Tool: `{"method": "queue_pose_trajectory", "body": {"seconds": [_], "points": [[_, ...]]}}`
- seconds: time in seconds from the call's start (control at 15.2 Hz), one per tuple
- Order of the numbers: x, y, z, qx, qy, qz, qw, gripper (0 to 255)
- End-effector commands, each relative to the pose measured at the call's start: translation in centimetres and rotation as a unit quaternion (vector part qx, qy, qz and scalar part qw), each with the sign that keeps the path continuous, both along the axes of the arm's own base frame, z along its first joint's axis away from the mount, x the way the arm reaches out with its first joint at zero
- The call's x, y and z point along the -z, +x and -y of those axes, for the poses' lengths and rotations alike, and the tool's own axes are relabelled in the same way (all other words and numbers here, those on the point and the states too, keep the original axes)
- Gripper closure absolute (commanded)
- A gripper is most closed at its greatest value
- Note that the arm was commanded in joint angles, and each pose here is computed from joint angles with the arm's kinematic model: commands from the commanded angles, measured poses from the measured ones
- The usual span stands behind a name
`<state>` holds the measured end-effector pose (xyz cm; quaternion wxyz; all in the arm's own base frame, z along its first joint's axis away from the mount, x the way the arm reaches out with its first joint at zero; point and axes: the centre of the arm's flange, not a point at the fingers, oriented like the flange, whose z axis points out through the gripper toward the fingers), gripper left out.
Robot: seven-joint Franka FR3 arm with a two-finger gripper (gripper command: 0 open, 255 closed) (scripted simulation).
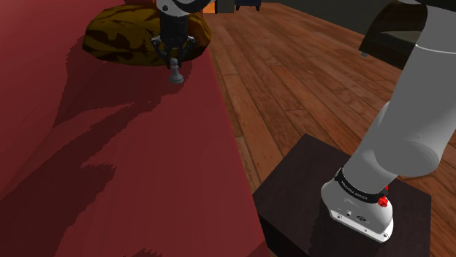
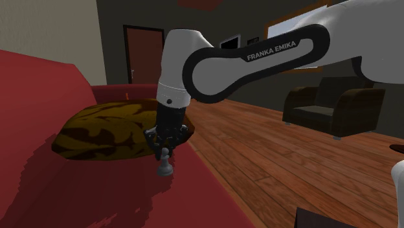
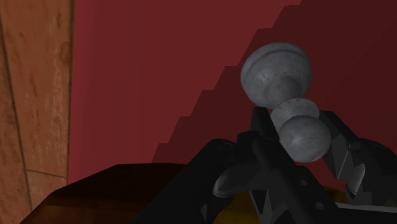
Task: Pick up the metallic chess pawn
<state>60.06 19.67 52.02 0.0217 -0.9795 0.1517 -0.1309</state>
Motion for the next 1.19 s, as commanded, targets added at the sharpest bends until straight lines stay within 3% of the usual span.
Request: {"method": "queue_pose_trajectory", "body": {"seconds": [0.0,1.12], "points": [[0.0,0.0,-0.1,0.000,0.000,0.000,1.0000,255],[-8.0,-0.1,0.0,0.000,0.000,0.000,1.0000,255]]}}
